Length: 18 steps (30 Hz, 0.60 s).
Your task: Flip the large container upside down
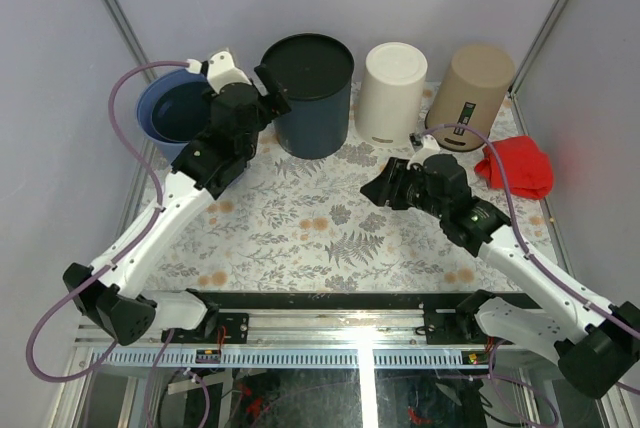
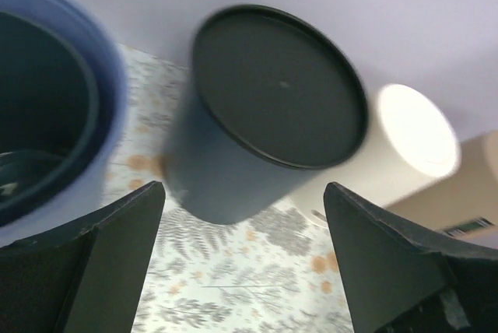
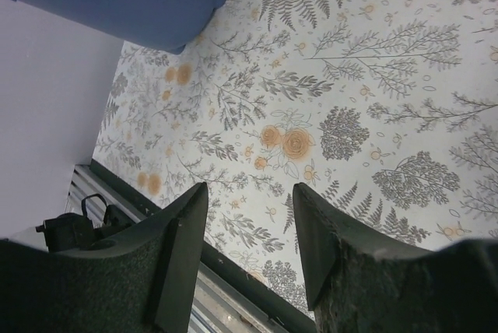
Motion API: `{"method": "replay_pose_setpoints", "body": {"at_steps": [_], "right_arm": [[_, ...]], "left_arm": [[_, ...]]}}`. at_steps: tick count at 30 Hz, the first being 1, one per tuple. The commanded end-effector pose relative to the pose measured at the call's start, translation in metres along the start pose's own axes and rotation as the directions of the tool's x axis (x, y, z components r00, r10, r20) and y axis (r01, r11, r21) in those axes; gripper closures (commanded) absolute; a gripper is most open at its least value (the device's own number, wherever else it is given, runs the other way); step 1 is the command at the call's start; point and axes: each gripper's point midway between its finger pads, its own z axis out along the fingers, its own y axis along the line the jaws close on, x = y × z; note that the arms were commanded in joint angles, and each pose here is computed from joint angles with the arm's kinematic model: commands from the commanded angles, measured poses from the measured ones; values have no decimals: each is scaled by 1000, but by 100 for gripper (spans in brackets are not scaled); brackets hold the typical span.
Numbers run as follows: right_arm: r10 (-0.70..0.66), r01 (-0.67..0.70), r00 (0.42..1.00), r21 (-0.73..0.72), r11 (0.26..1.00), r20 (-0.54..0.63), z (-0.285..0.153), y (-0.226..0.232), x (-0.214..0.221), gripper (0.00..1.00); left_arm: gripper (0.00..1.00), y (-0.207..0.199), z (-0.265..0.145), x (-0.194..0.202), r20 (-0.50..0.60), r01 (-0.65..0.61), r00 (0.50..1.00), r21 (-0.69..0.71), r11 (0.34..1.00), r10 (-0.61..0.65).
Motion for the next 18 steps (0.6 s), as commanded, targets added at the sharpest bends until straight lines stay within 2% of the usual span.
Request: {"method": "replay_pose_setpoints", "body": {"at_steps": [1,6,10,18], "right_arm": [[-23,29,999,-157,987,43,4,39,-21,46],[-22,26,999,-172,985,24,7,40,-16,46],[-21,25,1000,-173,985,22,5,39,-15,46],[-20,24,999,-169,985,28,0,36,-11,46]], "left_arm": [[17,59,4,-8,-22,-150,989,-192,970,148],[18,97,19,-19,-43,-157,988,-276,948,151],[19,108,34,-24,-57,-119,993,-279,953,107],[22,132,71,-12,-150,-96,987,-319,943,50]]}}
